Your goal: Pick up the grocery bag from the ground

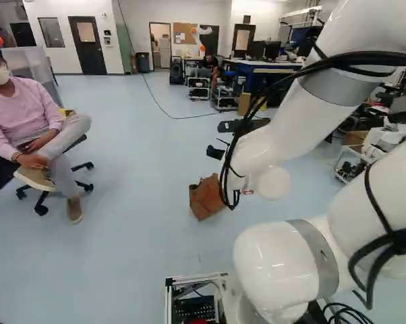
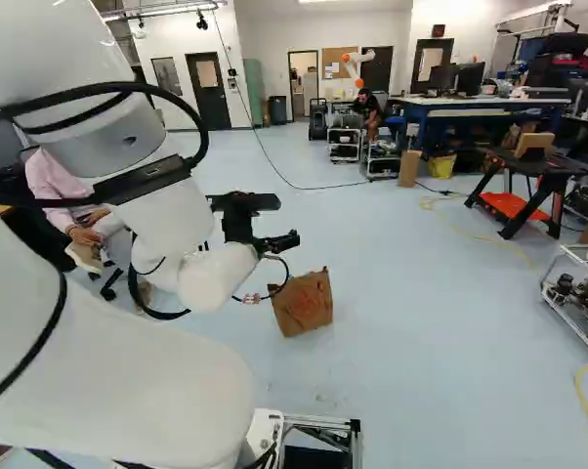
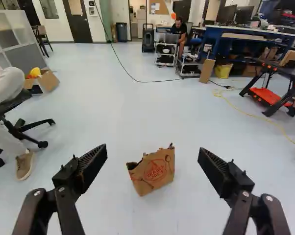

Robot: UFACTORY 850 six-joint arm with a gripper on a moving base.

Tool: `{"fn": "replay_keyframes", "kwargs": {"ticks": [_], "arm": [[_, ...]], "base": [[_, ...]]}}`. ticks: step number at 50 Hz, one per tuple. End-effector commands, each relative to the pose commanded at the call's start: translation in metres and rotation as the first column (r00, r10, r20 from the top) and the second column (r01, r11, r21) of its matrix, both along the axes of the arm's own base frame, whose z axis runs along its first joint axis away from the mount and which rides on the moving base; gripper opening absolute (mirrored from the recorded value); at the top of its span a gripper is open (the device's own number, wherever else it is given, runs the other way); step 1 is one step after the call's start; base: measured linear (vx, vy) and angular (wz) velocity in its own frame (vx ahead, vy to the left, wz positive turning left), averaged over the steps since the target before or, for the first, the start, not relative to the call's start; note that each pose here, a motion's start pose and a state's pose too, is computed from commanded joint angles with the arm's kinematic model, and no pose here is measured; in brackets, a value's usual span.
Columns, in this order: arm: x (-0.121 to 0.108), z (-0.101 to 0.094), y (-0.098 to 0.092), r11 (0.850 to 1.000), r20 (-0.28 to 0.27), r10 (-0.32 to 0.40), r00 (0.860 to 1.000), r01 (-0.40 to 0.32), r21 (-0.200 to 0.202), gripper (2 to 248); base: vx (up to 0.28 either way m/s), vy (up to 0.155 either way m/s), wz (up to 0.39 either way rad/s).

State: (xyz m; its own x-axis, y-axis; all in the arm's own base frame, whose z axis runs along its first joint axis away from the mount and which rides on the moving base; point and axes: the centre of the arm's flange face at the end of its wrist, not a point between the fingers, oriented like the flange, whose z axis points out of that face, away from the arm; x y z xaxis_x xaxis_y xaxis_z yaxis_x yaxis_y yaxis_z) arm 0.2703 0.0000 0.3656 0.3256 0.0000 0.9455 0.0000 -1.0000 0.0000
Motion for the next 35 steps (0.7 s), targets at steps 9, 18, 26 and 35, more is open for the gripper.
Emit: {"fn": "replay_keyframes", "kwargs": {"ticks": [9,18,26,35], "arm": [[0.0,0.0,0.0,1.0,0.0,0.0,1.0,0.0,0.0,247],[0.0,0.0,0.0,1.0,0.0,0.0,1.0,0.0,0.0,247],[0.0,0.0,0.0,1.0,0.0,0.0,1.0,0.0,0.0,247],[0.0,0.0,0.0,1.0,0.0,0.0,1.0,0.0,0.0,247]], "base": [[0.428,0.008,-0.007],[0.439,0.012,-0.01],[0.394,0.006,-0.01],[0.132,0.005,-0.007]]}}
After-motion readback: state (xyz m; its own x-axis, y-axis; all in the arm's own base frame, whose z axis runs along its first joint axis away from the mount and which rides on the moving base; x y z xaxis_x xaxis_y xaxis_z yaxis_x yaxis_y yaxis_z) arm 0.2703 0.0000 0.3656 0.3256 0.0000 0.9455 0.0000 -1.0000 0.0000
